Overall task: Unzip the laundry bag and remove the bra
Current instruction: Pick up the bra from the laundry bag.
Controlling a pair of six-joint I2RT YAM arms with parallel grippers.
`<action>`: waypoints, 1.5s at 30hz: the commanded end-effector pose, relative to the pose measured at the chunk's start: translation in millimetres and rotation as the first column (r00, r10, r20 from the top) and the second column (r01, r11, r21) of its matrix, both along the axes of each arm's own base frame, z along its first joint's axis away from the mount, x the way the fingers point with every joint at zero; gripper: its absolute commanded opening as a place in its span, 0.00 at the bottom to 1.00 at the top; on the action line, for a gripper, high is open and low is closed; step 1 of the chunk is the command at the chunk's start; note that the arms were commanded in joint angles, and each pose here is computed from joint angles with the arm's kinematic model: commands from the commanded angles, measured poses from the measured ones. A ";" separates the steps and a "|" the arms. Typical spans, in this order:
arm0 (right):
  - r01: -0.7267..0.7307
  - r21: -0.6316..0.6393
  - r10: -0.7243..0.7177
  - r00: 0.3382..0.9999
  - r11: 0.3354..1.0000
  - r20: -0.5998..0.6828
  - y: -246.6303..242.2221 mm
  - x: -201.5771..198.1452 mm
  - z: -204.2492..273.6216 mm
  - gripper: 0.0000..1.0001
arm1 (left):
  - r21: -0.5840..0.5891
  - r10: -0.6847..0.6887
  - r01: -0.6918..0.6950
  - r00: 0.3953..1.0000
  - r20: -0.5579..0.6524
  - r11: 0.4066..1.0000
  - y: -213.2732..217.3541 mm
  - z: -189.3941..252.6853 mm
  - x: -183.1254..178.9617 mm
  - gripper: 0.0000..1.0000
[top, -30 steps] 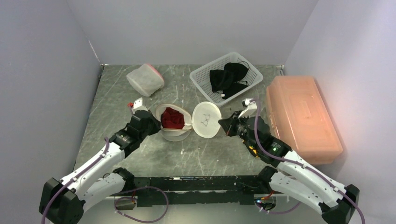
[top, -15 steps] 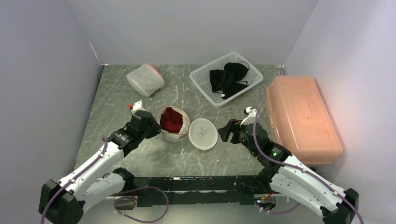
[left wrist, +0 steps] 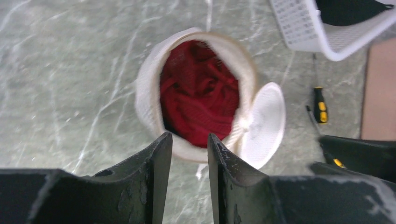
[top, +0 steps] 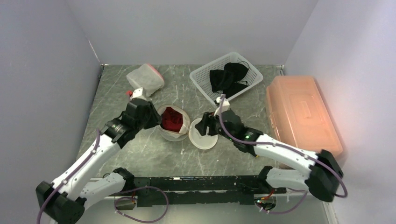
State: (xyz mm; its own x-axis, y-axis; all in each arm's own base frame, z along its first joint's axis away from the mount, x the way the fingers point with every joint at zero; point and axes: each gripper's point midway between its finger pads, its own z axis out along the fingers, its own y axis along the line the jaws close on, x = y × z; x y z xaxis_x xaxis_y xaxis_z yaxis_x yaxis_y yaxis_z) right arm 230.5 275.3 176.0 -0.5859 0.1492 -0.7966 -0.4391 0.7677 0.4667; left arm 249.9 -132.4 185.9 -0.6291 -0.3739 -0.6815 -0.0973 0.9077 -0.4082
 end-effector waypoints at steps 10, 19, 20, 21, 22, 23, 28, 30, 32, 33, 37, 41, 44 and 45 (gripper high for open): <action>0.064 0.092 -0.067 0.997 0.994 0.031 64.5 63.3 -2.0 0.65 | -0.044 -0.143 0.138 0.978 -0.152 0.989 -51.9 -29.0 47.0 0.35; 0.057 0.054 -0.059 0.998 0.997 0.037 71.2 71.3 -8.8 0.70 | 0.054 0.025 -0.014 0.976 -0.215 0.998 -15.7 -66.4 50.9 0.55; 0.053 0.053 -0.054 0.998 0.997 0.037 73.7 72.5 -8.4 0.70 | 0.071 0.036 -0.020 0.974 -0.225 0.997 -12.9 -69.0 50.6 0.55; 0.048 0.053 -0.050 0.998 0.997 0.040 76.3 74.1 -6.3 0.70 | 0.080 0.047 -0.029 0.973 -0.226 0.996 -10.7 -69.4 51.0 0.57; 0.044 0.047 -0.045 0.998 0.998 0.041 78.3 75.7 -6.5 0.70 | 0.086 0.056 -0.038 0.973 -0.223 0.996 -8.4 -70.2 51.2 0.58; 0.039 0.040 -0.041 0.998 0.998 0.041 80.6 77.1 -6.9 0.70 | 0.082 0.059 -0.042 0.975 -0.216 0.996 -7.9 -69.6 52.1 0.60; 0.036 0.024 -0.037 0.999 0.999 0.040 86.5 82.7 -10.3 0.71 | 0.052 0.035 -0.026 0.982 -0.186 0.998 -15.6 -64.6 63.0 0.67; 0.038 0.025 -0.039 0.998 0.999 0.038 84.7 81.3 -11.1 0.71 | 0.053 0.027 -0.017 0.980 -0.197 0.998 -20.2 -64.3 68.9 0.68; 0.045 0.023 -0.046 0.998 0.999 0.041 79.5 78.6 -12.3 0.71 | 0.058 0.026 -0.014 0.976 -0.215 0.998 -23.0 -66.1 72.7 0.68; 0.048 0.022 -0.049 0.998 0.999 0.040 77.2 77.0 -13.0 0.71 | 0.061 0.033 -0.020 0.974 -0.223 0.998 -23.3 -68.2 74.1 0.69; 0.057 0.012 -0.058 0.998 0.998 0.034 67.2 70.8 -18.2 0.72 | 0.073 0.059 -0.041 0.964 -0.259 0.996 -24.1 -80.2 78.3 0.71; 0.061 0.010 -0.061 0.998 0.998 0.026 57.8 62.7 -24.0 0.72 | 0.081 0.061 -0.038 0.952 -0.299 0.996 -27.8 -92.3 81.3 0.72; 0.062 0.009 -0.062 0.998 0.998 0.018 51.1 56.6 -28.9 0.72 | 0.088 0.060 -0.033 0.945 -0.321 0.996 -29.2 -101.8 81.9 0.68; 0.064 0.012 -0.064 0.998 0.998 0.018 48.5 54.7 -28.7 0.72 | 0.085 0.057 -0.031 0.945 -0.322 0.996 -30.5 -104.0 82.0 0.63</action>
State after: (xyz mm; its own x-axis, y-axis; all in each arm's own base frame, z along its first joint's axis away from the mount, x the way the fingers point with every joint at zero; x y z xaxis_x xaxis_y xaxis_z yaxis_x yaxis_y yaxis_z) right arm 284.6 330.0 128.8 -0.6025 0.1437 -0.7850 -0.3922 0.8034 0.4481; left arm 322.2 -158.6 79.0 -0.8179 -0.3364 -0.4668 -0.2378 0.9364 -0.2582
